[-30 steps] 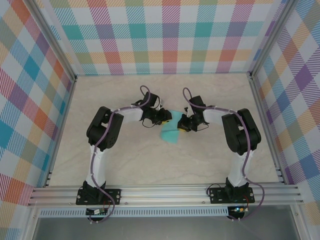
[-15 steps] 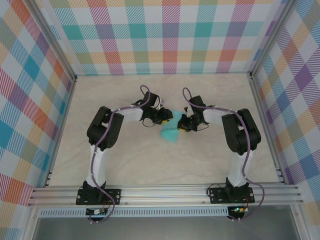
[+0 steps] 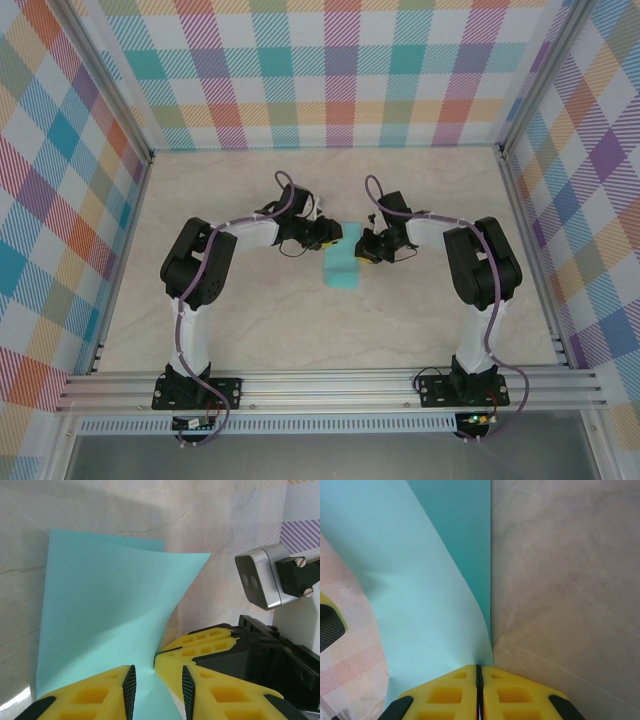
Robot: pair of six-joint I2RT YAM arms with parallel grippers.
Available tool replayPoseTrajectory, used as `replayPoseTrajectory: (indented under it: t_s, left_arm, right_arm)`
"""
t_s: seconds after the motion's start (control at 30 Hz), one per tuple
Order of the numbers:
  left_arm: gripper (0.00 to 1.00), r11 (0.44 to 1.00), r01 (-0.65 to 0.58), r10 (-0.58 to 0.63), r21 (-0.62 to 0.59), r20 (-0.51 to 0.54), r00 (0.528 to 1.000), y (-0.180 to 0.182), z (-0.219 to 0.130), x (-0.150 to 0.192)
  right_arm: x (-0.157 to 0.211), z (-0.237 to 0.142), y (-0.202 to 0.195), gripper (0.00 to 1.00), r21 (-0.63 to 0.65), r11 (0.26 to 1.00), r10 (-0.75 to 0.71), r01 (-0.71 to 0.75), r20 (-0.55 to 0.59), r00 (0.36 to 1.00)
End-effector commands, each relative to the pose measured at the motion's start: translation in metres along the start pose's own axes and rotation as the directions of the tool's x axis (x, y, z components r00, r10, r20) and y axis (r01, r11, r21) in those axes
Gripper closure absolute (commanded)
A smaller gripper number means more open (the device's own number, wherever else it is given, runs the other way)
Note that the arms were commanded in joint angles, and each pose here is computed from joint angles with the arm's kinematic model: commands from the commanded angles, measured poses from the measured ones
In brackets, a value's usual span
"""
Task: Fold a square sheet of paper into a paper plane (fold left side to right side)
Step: Hold the square sheet of paper at the center of the table.
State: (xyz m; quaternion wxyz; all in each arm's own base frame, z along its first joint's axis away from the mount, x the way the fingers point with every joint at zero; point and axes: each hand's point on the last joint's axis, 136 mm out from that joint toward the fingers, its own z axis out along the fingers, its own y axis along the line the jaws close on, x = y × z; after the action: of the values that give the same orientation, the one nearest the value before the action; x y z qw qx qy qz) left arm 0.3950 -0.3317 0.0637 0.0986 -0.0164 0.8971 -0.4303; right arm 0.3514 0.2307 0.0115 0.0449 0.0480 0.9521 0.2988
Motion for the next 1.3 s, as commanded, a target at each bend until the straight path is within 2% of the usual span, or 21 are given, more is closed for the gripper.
replayPoseTrajectory:
  t_s: [0.0, 0.33, 0.6, 0.8, 1.27]
  left_arm:
    - [0.67, 1.000, -0.016, 0.015, -0.024, -0.028, 0.999, 0.010, 0.009, 0.012]
    - [0.68, 0.994, 0.002, -0.009, -0.111, -0.064, 0.998, 0.038, 0.020, 0.032]
    - [0.69, 0.987, 0.027, -0.038, -0.159, -0.066, 0.997, 0.053, 0.020, 0.043]
    - [0.69, 0.986, 0.038, -0.048, -0.164, -0.062, 0.997, 0.057, 0.020, 0.046]
    - [0.70, 0.987, 0.034, -0.045, -0.160, -0.065, 0.997, 0.054, 0.020, 0.047]
  right_arm:
    - [0.039, 0.023, -0.067, 0.90, 0.241, 0.969, 0.083, -0.056, -0.104, 0.991]
    - [0.031, 0.022, -0.050, 0.90, 0.170, 0.985, 0.056, -0.042, -0.084, 0.995]
    - [0.010, -0.002, -0.020, 0.90, 0.125, 0.992, -0.009, 0.012, -0.028, 1.000]
    - [-0.001, -0.025, 0.004, 0.90, 0.085, 0.995, -0.048, 0.045, 0.028, 0.998]
    - [-0.014, -0.033, 0.044, 0.90, -0.037, 0.995, -0.094, 0.097, 0.073, 0.993]
